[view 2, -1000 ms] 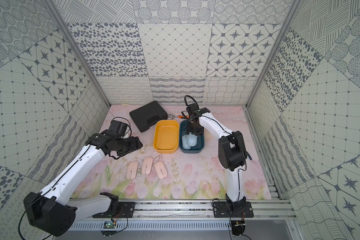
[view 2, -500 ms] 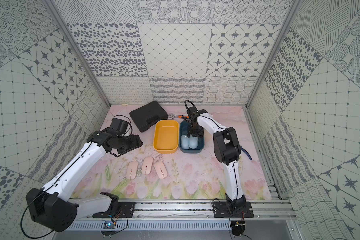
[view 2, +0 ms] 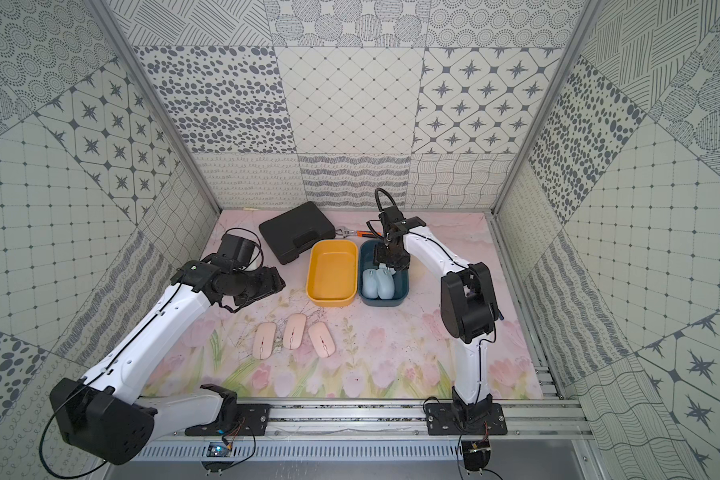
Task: Place the mice by color into the storage box
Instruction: Place the mouse in the storage box.
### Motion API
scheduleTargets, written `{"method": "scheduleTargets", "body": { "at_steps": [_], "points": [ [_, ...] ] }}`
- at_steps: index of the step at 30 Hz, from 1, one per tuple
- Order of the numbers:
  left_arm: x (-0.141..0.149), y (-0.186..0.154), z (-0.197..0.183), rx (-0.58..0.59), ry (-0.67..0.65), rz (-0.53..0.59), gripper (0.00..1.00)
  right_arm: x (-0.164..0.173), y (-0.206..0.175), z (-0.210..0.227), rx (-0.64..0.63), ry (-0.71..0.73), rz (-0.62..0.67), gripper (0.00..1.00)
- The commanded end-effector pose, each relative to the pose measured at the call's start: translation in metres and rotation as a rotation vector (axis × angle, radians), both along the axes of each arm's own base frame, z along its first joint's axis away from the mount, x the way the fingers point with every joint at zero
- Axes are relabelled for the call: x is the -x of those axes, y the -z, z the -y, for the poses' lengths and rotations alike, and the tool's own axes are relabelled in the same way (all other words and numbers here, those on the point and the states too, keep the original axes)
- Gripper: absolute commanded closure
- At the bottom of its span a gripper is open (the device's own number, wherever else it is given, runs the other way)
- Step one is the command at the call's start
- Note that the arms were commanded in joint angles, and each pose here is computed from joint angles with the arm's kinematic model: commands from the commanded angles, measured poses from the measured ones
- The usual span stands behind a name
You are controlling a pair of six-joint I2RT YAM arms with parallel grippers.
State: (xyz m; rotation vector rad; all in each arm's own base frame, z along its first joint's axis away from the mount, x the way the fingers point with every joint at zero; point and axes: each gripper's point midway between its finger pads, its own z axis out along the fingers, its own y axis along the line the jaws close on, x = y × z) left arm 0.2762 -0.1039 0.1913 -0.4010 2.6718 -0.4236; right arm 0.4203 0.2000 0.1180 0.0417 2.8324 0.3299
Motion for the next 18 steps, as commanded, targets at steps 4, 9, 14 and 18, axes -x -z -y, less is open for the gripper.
{"method": "scheduleTargets", "body": {
  "at_steps": [4,9,14,18],
  "points": [
    [0.010,-0.008,-0.009,-0.024,-0.019,0.001,0.22,-0.001,0.024,-0.008,-0.039,-0.014,-0.045,0.30],
    [0.012,-0.006,-0.010,-0.025,-0.024,-0.002,0.22,0.005,-0.001,-0.014,-0.084,-0.027,0.008,0.29],
    [0.013,-0.004,-0.010,-0.023,-0.029,-0.010,0.22,0.045,-0.033,-0.043,-0.162,-0.127,0.074,0.21],
    [0.015,-0.008,-0.009,-0.006,-0.030,-0.002,0.22,0.084,-0.052,-0.072,-0.363,-0.147,0.072,0.17]
  ]
}}
